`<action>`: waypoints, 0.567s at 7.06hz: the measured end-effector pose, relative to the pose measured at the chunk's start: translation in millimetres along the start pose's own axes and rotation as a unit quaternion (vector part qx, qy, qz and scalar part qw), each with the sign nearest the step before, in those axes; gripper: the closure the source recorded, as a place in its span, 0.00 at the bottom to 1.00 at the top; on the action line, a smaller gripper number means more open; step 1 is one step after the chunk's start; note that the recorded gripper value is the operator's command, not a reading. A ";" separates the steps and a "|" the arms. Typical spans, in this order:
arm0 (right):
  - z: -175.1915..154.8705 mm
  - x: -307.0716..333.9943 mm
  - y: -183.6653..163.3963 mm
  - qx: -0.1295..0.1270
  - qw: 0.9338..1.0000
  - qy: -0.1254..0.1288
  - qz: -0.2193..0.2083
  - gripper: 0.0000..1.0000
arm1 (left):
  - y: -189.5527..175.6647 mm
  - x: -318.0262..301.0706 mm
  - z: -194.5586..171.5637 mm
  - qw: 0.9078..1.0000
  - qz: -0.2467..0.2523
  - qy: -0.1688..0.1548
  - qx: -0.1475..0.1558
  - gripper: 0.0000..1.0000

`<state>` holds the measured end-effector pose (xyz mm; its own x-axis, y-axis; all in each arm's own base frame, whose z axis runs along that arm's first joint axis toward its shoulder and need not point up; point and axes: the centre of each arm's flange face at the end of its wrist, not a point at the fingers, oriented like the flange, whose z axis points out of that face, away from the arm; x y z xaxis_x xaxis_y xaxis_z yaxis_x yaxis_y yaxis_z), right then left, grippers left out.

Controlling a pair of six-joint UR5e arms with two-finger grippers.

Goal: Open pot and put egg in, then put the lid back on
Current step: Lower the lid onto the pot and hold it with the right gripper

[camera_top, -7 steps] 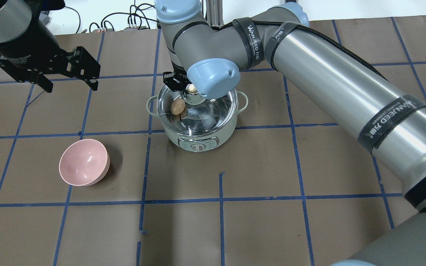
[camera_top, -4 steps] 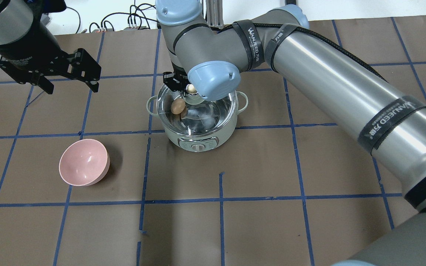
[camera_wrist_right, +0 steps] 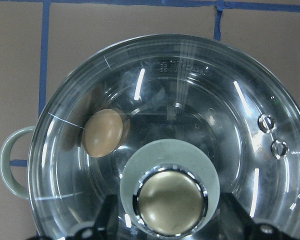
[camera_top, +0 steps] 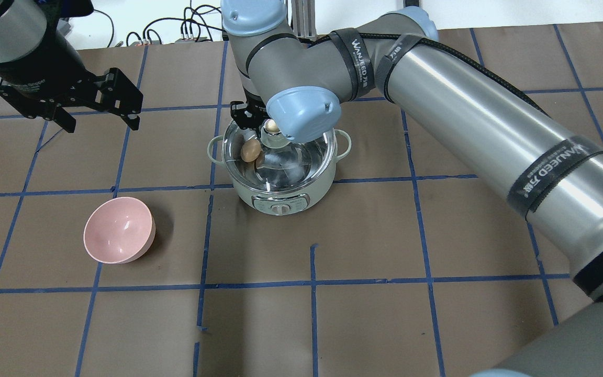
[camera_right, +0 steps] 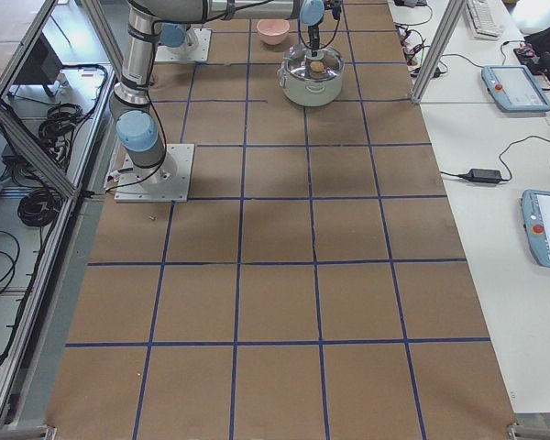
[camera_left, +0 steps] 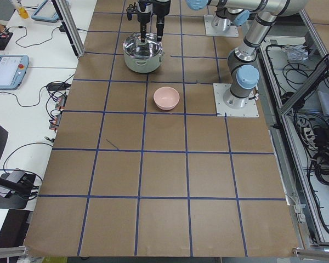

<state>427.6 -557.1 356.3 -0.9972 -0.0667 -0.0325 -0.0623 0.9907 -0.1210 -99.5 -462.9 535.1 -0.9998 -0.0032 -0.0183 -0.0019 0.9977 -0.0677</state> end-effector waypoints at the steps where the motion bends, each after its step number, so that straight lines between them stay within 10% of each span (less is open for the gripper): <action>1: -5.1 4.0 -2.3 0.002 1.000 -0.003 0.003 0.00 | 0.1 0.3 -0.2 1.000 0.000 0.000 0.000 0.00; 4: -70.2 86.0 -11.0 -0.011 1.000 0.008 -0.014 0.00 | 0.3 0.9 0.8 1.000 0.001 0.001 -0.001 0.00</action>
<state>339.7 -565.4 424.4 -0.9957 -0.0920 -0.0128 -0.0903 0.9909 -0.0999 -100.4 -462.7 534.2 -0.9999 -0.0016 -0.0154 -0.0006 0.9978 -0.0659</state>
